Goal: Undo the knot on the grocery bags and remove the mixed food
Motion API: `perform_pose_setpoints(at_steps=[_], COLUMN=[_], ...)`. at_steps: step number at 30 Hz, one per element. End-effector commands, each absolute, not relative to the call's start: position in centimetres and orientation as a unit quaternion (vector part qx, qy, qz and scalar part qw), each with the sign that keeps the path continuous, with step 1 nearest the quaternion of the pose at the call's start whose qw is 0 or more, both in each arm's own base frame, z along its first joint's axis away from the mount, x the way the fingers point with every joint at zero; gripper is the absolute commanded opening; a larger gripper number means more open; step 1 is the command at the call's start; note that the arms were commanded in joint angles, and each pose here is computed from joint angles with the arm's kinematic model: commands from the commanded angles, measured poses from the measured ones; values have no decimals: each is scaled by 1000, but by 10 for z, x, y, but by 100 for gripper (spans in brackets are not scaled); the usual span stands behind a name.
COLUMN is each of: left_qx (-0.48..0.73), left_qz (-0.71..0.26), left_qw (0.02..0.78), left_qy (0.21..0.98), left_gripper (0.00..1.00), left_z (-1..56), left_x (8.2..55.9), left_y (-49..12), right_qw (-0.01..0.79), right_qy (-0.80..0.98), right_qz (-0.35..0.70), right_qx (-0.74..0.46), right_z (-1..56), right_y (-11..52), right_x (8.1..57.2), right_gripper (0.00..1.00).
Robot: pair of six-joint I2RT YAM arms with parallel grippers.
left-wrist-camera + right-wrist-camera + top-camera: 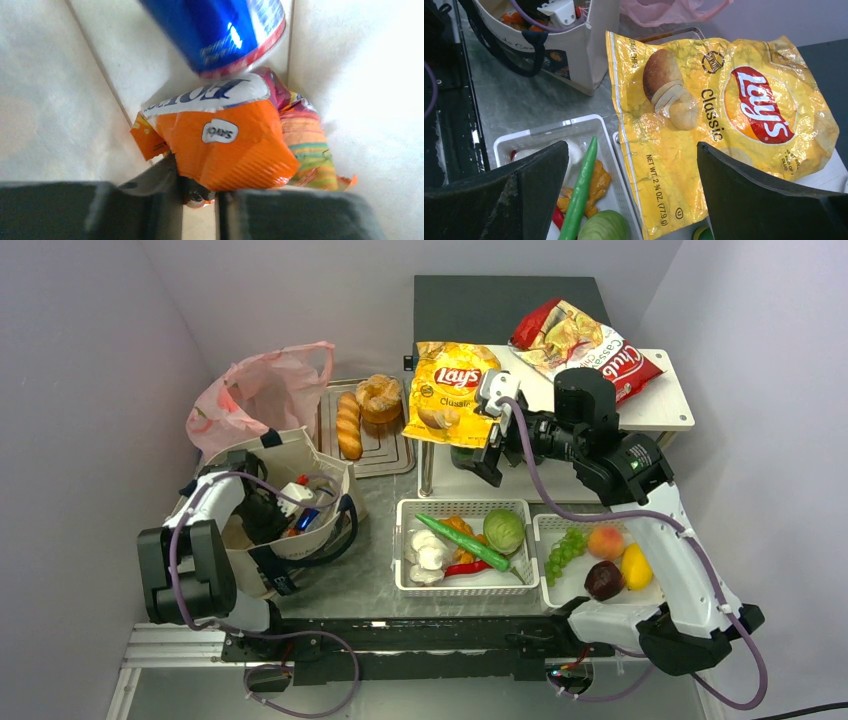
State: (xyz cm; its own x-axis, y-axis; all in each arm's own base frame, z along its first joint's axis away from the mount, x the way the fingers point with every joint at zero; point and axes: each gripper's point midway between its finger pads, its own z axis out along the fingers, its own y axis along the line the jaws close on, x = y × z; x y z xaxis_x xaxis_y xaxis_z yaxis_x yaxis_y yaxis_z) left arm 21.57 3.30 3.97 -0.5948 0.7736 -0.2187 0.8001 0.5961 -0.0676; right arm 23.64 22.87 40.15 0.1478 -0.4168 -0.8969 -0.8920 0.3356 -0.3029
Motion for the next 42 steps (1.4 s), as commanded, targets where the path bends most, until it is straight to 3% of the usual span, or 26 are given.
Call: perform_pose_setpoints(at_steps=[1, 2, 6, 16, 24, 31, 42], left_qx=[441, 441, 450, 398, 402, 343, 262], left_qz=[-99, -107, -101, -95, -167, -170, -286], left_qw=[119, 139, 231, 374, 542, 642, 655], left_qy=[884, 880, 856, 833, 719, 664, 649], left_gripper=[5, 0, 0, 0, 0, 0, 0], left_z=[56, 68, 130, 258, 390, 455, 484], left_x=[227, 227, 227, 228, 218, 223, 225], left_y=[20, 14, -4, -10, -69, -93, -115], right_qw=[556, 558, 569, 580, 596, 607, 668], right_qy=[607, 607, 600, 585, 535, 478, 406], right_qz=[240, 241, 252, 298, 346, 399, 382], right_qx=[-515, -511, -502, -483, -489, -494, -493], right_z=[418, 420, 425, 439, 464, 494, 504], right_y=[236, 236, 241, 263, 300, 361, 425], right_x=[236, 238, 240, 249, 252, 221, 204], right_gripper=[100, 100, 100, 100, 99, 100, 100])
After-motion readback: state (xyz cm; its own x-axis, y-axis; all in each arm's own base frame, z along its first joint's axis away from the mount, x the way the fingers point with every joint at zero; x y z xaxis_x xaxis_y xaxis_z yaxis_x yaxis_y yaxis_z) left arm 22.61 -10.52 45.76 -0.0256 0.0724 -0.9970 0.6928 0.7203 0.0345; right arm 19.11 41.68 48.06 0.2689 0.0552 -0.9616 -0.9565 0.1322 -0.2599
